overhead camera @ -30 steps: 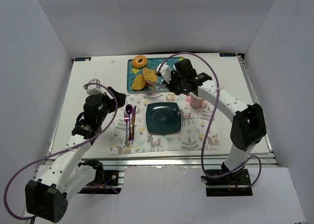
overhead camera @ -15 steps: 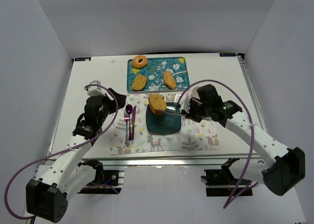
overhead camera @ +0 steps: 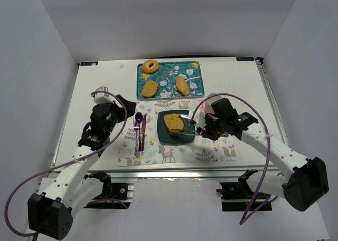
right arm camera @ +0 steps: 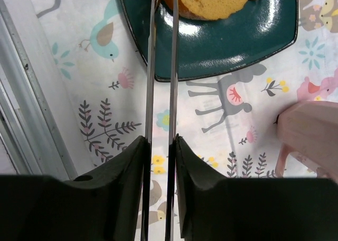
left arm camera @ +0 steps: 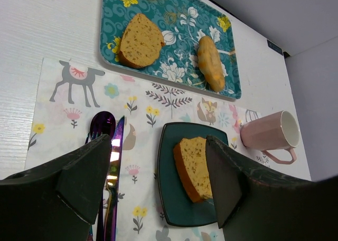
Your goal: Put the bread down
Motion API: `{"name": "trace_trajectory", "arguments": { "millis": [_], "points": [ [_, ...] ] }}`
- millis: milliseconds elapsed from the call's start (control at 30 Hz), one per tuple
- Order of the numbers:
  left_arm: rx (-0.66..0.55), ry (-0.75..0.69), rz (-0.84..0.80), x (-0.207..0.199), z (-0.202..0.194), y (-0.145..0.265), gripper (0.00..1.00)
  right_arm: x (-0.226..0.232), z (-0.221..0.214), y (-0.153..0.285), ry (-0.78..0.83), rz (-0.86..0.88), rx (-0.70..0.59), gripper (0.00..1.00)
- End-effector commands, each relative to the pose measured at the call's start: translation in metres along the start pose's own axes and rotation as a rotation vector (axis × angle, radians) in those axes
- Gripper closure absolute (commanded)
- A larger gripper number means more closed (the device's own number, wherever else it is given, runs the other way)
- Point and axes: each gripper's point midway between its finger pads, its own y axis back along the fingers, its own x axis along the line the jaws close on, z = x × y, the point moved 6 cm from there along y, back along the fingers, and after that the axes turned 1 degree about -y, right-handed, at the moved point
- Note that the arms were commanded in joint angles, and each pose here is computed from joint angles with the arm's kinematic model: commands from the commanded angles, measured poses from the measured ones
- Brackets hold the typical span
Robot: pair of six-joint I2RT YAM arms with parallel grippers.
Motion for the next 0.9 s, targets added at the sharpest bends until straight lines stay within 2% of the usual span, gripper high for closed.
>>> {"name": "trace_trajectory", "arguments": {
  "millis": [0,267,600,700,800,867],
  "points": [
    [-0.037,0.021,-0.02,-0.002,0.004,0.008,0.19,0.0,0.023,0.015,0.048,0.009,-0.097,0.66],
    [-0.041,0.023,-0.017,-0.002,0.005,0.011,0.19,-0.001,0.038,0.027,0.061,0.011,-0.154,0.62],
    [-0.038,0.024,-0.023,-0.002,0.005,0.01,0.19,-0.014,0.063,0.031,0.034,-0.02,-0.231,0.62],
    [-0.038,0.027,-0.028,-0.004,0.005,0.01,0.2,-0.037,0.077,0.022,0.035,-0.094,-0.246,0.66],
    [-0.032,0.027,-0.026,-0.003,0.004,0.01,0.2,-0.072,0.099,0.012,0.046,-0.184,-0.258,0.73],
    [-0.032,0.025,-0.024,-0.003,0.005,0.011,0.2,-0.091,0.107,-0.009,-0.013,-0.175,-0.23,0.79]
  ]
}}
